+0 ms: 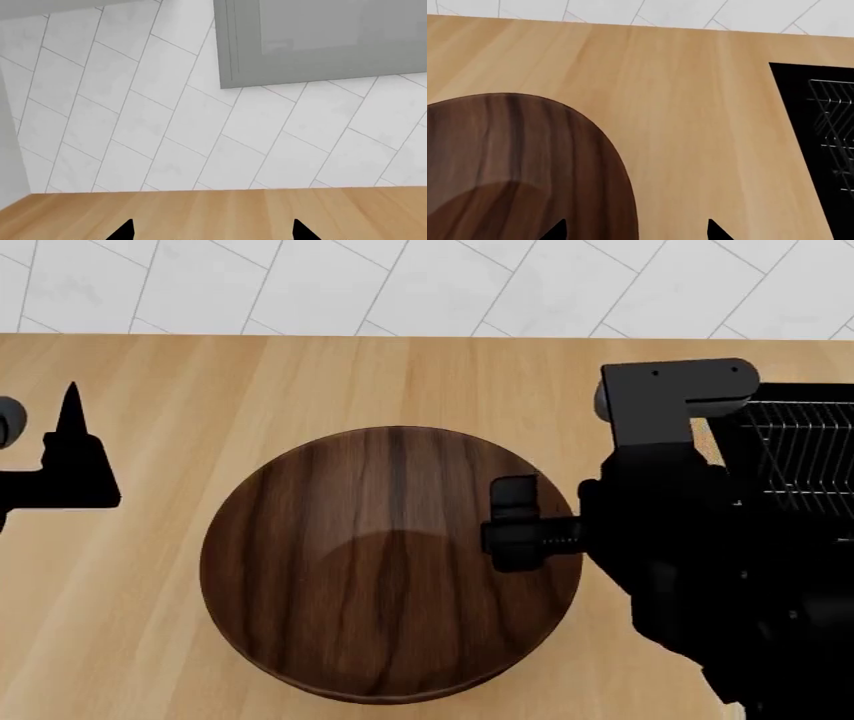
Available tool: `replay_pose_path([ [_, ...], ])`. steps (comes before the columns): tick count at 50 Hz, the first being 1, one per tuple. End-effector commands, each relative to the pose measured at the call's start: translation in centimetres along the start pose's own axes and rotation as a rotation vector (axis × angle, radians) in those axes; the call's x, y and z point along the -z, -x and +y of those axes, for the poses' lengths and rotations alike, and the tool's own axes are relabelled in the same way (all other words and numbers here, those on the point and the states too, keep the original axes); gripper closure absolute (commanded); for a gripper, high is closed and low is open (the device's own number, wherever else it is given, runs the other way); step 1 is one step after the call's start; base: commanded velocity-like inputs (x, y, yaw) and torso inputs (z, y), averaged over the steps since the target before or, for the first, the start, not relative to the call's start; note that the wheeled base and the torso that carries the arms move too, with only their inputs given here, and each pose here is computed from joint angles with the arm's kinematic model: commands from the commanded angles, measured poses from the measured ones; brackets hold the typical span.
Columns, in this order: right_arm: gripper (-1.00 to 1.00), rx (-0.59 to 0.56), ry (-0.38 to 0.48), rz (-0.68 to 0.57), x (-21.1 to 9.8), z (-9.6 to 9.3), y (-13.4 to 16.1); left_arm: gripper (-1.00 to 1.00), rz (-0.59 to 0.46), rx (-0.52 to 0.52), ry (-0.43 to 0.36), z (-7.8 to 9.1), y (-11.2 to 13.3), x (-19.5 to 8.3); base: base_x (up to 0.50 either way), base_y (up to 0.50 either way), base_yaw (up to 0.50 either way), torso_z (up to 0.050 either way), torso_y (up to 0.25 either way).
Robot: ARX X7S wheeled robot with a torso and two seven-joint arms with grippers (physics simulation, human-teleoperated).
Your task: Move the fresh-baked cupcake off the tray onto the counter, and place the bowl used for mixing into the sink.
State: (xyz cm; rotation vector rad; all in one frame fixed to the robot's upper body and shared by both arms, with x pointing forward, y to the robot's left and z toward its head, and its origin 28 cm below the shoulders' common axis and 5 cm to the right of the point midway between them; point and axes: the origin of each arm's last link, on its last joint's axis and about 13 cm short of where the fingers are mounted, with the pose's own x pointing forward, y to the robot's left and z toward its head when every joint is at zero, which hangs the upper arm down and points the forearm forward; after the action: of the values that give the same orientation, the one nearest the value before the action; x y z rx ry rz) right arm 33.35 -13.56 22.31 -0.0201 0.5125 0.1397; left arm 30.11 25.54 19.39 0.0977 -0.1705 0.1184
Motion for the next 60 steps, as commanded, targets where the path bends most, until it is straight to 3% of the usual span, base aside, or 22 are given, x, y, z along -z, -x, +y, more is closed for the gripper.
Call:
replay_pose_path([
  [1,-1.00,-0.020,-0.016,0.041,0.2,-0.4,-1.4,-1.00,0.009,0.001,-0.002,-0.1,0.0,0.3,0.00,0.00,0.00,0.000,0.000],
  [60,-1.00,-0.076,-0.044,0.079,2.4,-0.4,-5.3,-1.00,0.023,0.005,-0.006,-0.1,0.0,1.0,0.00,0.00,0.00,0.000,0.000],
])
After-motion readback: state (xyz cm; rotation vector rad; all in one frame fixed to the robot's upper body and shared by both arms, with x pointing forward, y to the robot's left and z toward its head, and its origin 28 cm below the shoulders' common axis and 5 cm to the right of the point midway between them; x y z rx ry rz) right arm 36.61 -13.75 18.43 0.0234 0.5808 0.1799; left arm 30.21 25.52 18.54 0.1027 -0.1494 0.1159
